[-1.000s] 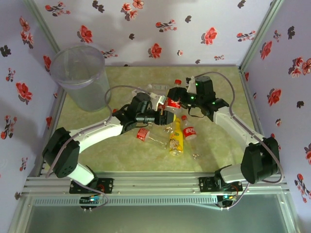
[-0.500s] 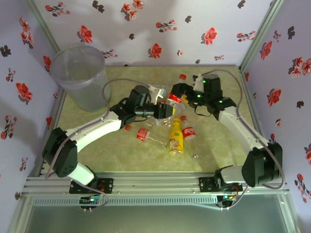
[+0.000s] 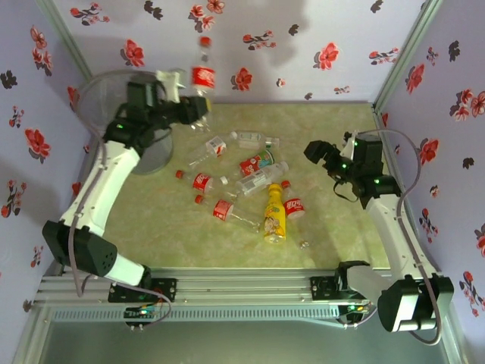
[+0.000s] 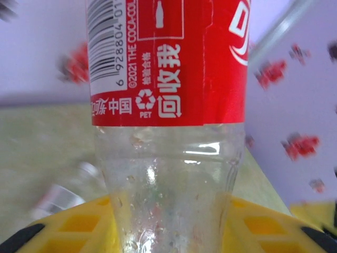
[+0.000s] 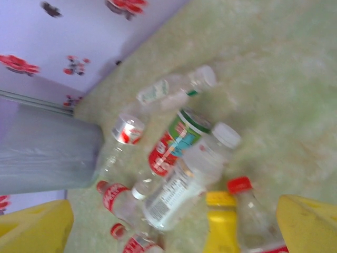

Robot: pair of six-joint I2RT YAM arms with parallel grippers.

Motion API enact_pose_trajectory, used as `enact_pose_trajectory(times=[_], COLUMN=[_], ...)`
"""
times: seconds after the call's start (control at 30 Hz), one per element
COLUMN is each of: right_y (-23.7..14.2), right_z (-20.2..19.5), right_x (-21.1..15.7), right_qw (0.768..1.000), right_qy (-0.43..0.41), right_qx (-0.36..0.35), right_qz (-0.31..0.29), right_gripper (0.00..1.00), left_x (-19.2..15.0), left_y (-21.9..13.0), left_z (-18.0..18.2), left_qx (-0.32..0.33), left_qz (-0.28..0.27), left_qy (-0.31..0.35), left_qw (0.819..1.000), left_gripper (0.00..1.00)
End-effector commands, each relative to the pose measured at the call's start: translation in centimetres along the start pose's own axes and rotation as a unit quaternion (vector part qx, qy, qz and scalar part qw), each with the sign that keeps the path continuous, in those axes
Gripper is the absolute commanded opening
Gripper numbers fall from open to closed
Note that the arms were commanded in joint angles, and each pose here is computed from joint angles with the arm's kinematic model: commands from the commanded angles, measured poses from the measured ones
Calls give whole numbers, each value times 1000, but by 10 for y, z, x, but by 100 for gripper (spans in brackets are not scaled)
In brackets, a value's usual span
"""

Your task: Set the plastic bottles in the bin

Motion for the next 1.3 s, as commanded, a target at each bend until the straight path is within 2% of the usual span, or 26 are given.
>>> enact_pose_trajectory(times=[0.0, 0.07, 0.17, 0.3, 0.47, 0.87, 1.27], right_y=[3, 4, 3, -1, -2, 3, 12], right_z=[-12, -15, -18, -18, -21, -31, -41], right_x=[-14, -19, -22, -23, -25, -31, -37], right_qw=[999, 999, 998, 997, 996, 994, 992], right_qy=[-10, -11, -18, -34, -39, -46, -43], right_qx=[-23, -28, -38, -48, -58, -81, -93], right_qz=[24, 31, 40, 47, 51, 62, 75], right_gripper=[99, 99, 99, 99, 99, 99, 99], left_x=[40, 59, 78, 86, 83, 51, 13], left_y=[-41, -53, -61, -51, -37, -8, 4], left_z=[22, 44, 84, 131, 163, 213, 240], left_qx=[72, 119, 181, 244, 296, 341, 347], left_qz=[-66, -101, -128, -102, -90, -26, -2], left_qy=[9, 4, -7, -16, -3, -5, -7], left_qw=[995, 988, 975, 964, 951, 940, 938], left_gripper=[6, 0, 0, 0, 0, 0, 0])
Point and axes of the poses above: each hand's point on the last joint's axis, 136 mm out from that joint toward the fingers, its own y axis out along the fingers, its own z axis along the line the jaws close on, x = y × z, the point moved 6 cm from there along -y, back along the fingers, and after that the axes turned 9 degrees about -y, right-handed, at the moved point
